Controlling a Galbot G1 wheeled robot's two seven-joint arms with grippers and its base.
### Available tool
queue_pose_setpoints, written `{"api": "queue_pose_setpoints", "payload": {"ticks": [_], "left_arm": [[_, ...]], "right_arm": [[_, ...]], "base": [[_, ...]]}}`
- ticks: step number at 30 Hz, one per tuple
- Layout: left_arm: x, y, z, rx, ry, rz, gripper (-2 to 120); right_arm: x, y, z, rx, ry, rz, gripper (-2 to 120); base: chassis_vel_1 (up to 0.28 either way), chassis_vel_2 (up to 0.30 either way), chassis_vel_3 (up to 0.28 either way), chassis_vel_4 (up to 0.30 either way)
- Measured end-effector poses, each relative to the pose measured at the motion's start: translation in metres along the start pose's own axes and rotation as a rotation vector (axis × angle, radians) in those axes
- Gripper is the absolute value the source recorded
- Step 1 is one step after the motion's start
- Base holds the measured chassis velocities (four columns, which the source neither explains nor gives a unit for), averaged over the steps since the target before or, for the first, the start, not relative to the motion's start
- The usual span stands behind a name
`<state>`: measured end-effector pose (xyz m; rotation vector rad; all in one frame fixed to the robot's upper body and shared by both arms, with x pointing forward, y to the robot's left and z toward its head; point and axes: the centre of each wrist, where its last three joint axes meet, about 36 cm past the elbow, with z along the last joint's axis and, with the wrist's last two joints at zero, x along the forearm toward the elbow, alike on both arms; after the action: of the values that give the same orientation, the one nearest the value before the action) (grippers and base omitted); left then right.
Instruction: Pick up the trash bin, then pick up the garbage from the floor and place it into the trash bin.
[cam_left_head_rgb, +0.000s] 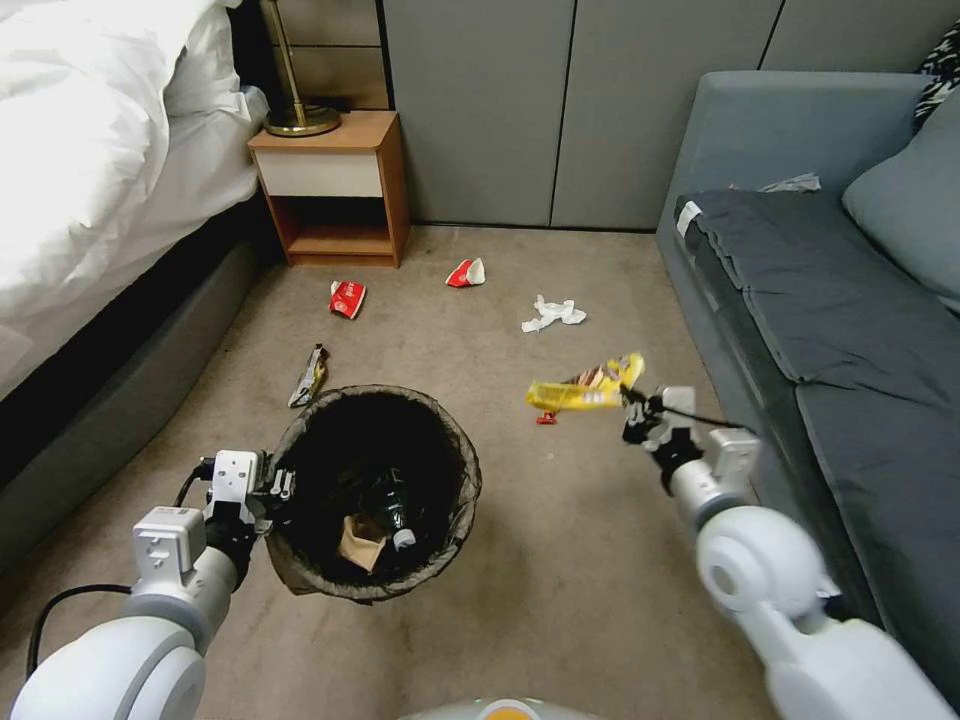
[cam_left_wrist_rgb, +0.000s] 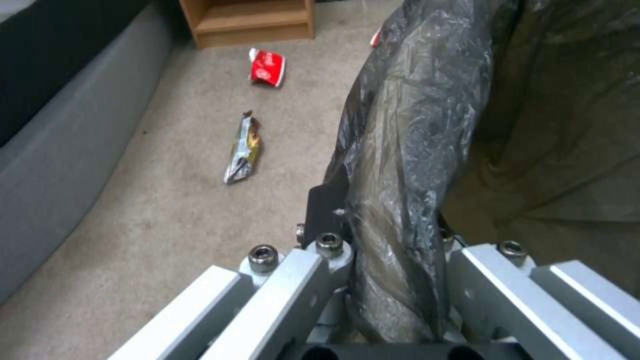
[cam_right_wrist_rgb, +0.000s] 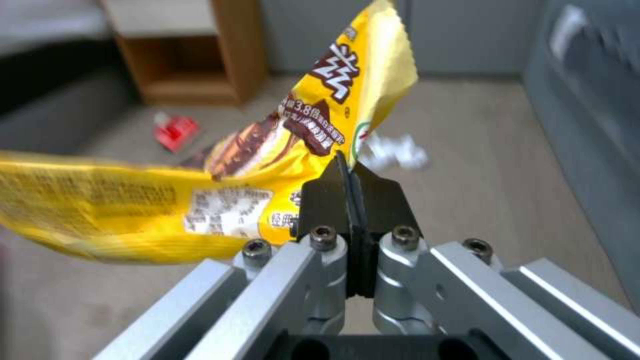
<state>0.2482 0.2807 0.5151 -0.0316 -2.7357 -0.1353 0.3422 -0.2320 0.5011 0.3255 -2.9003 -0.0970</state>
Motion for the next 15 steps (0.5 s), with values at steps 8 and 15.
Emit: {"api": "queue_pose_setpoints", "payload": {"ticks": [8, 15], "left_arm": [[0.0, -0.003, -0.003, -0.021, -0.014, 0.008, 3], [0.003, -0.006, -0.007, -0.027, -0.019, 0.022, 3]], "right_arm": [[0.028, 0.025, -0.027, 0.032, -0.039, -0.189, 0], [0.042, 0.04, -0.036, 0.073, -0.074, -0.364, 0]], "base": [[0.0, 0.0, 0.0, 0.0], [0.0, 0.0, 0.0, 0.0]]}}
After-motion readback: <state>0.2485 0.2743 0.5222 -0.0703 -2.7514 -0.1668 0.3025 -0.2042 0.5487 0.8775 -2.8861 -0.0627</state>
